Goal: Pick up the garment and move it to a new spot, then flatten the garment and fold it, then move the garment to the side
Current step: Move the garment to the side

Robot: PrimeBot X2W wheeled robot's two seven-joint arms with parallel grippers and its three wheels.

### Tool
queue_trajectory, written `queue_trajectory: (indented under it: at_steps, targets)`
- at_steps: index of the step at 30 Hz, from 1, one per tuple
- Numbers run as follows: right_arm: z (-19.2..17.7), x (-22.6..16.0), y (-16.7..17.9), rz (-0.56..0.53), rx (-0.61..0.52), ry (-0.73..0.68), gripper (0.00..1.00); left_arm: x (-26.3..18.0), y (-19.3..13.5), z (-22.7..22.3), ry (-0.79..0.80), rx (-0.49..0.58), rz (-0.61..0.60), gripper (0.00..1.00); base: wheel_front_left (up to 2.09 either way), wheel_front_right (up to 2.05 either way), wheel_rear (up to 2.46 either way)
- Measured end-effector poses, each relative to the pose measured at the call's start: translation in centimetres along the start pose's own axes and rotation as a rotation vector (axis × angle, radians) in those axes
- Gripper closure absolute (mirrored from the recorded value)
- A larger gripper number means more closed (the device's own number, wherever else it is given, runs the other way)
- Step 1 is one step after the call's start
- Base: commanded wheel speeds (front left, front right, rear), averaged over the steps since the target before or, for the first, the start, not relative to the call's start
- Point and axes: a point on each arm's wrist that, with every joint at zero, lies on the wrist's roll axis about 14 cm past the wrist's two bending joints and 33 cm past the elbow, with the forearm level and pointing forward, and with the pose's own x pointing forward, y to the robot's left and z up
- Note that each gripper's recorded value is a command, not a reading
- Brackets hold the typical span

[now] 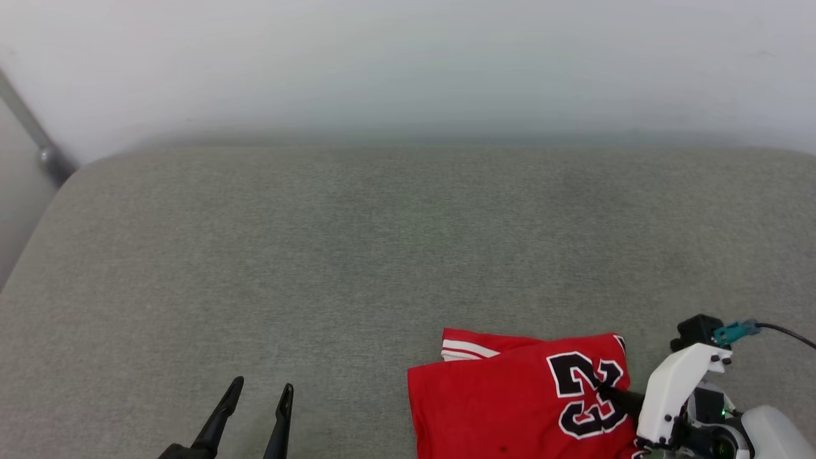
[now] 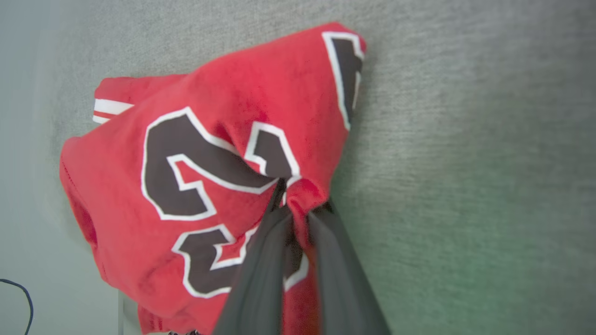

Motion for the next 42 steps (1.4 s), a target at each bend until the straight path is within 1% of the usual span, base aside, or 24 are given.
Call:
queue_trajectory:
  at_steps: [3,7,15,20,23,27,29,32,35,37,39,42]
  targets:
    - [1.8,-1.3,-0.9,-0.018,-0.019,-0.065,1.0,1.2,-1.1,0.2,-0.008,-0.02,-0.038,0.0,0.0,0.0,0.0]
    - [3.6,-3.2,-2.3,-0.05,-0.03,-0.139,1.0,3.2,-3.3,0.3,-0.012,-0.034,-0.123,0.0,0.0,0.0,0.0]
    - [5.3,-7.4,-5.3,-0.134,-0.028,-0.244,1.0,7.3,-8.6,0.8,-0.03,-0.043,-0.323,0.0,0.0,0.0,0.0]
    - [5.0,-9.2,-7.2,-0.186,0.015,-0.291,1.0,9.2,-11.2,0.3,-0.019,-0.04,-0.428,0.0,0.0,0.0,0.0]
    - [4.1,-9.3,-8.0,-0.21,0.048,-0.293,1.0,10.0,-12.3,-0.4,-0.003,-0.046,-0.473,0.0,0.0,0.0,0.0]
    - [2.9,-9.0,-10.1,-0.265,0.091,-0.27,1.0,10.5,-13.3,-1.6,0.028,-0.048,-0.523,0.0,0.0,0.0,0.0]
    - [2.9,-8.8,-10.9,-0.287,0.09,-0.271,1.0,10.6,-12.7,-1.7,0.033,-0.061,-0.51,0.0,0.0,0.0,0.0]
    - [4.3,-8.7,-12.0,-0.312,0.092,-0.293,1.0,10.9,-11.6,-2.1,0.046,-0.037,-0.508,0.0,0.0,0.0,0.0]
    - [7.9,-9.7,-14.1,-0.377,0.047,-0.342,1.0,11.4,-10.3,-2.1,0.039,-0.028,-0.495,0.0,0.0,0.0,0.0]
    - [10.2,-10.5,-15.6,-0.422,0.027,-0.372,1.0,11.7,-9.2,-1.8,0.032,-0.041,-0.467,0.0,0.0,0.0,0.0]
    - [12.0,-11.3,-17.3,-0.472,0.009,-0.387,1.0,11.7,-7.4,-2.0,0.041,-0.02,-0.433,0.0,0.0,0.0,0.0]
    - [15.4,-12.3,-18.8,-0.523,-0.011,-0.438,1.0,11.5,-4.4,-2.5,0.065,0.015,-0.367,0.0,0.0,0.0,0.0]
